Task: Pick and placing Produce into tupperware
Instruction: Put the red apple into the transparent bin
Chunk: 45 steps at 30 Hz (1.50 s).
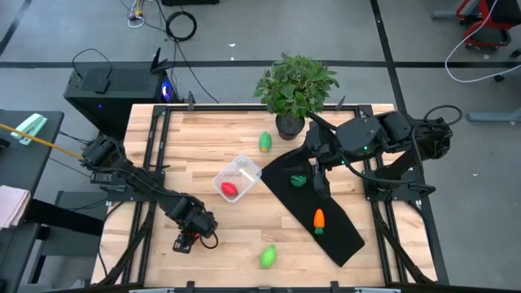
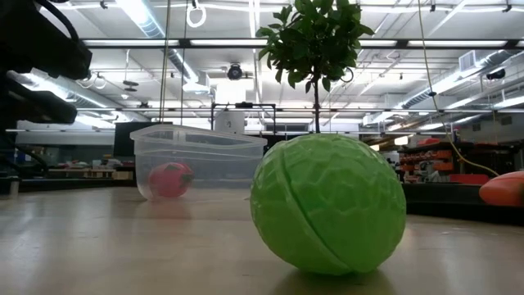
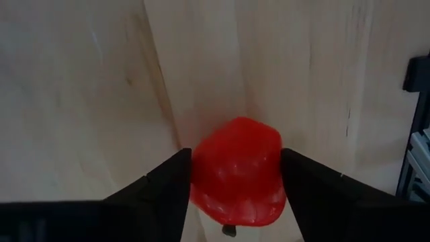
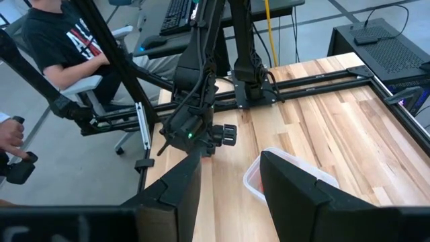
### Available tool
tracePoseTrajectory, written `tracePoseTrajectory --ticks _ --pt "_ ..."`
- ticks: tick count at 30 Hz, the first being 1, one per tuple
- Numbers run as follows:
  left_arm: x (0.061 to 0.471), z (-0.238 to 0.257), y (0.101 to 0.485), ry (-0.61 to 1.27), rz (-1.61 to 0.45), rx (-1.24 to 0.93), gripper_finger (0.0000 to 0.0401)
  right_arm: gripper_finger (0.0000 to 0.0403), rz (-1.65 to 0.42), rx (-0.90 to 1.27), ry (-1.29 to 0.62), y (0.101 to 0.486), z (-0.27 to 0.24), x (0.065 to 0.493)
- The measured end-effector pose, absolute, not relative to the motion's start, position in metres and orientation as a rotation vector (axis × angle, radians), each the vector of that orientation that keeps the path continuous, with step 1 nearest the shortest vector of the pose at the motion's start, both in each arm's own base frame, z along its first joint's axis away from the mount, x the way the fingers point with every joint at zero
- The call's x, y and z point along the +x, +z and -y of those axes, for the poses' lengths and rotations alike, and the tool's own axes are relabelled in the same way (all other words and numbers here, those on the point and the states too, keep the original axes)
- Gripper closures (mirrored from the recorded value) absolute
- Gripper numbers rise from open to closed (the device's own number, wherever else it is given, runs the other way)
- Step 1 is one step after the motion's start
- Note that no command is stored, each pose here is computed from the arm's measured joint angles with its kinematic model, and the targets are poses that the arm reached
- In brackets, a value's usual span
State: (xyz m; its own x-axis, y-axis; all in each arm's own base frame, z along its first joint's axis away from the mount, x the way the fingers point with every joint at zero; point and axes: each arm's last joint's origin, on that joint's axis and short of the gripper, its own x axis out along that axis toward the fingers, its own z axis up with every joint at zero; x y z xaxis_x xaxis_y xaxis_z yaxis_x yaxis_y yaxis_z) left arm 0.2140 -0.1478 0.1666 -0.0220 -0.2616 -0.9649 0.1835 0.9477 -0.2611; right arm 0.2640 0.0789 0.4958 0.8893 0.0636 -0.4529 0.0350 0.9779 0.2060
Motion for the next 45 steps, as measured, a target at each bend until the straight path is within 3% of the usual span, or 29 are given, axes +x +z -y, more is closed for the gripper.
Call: tracePoseTrajectory --ticks 11,20,29,38,45 --pt "0.213 0.146 0.165 -0.41 -1.571 -0.038 0.0211 0.0243 -0.476 0.206 0.016 0.496 -0.079 0.264" --pt "0.222 0.121 0.169 -0.34 -1.652 -0.21 0.0177 0.0243 -0.476 0.203 0.016 0.496 -0.079 0.264" --pt "0.255 0.098 0.206 -0.409 -1.503 -0.191 0.0152 0.0243 -0.476 0.189 0.019 0.496 -0.079 0.264" --pt "0.224 0.088 0.216 -0.424 -1.698 -0.001 0.0165 0.0243 -0.48 0.203 0.016 0.495 -0.079 0.264" --pt "0.201 0.087 0.227 -0.389 -1.67 -0.064 0.0163 0.0243 -0.481 0.195 0.019 0.495 -0.079 0.264"
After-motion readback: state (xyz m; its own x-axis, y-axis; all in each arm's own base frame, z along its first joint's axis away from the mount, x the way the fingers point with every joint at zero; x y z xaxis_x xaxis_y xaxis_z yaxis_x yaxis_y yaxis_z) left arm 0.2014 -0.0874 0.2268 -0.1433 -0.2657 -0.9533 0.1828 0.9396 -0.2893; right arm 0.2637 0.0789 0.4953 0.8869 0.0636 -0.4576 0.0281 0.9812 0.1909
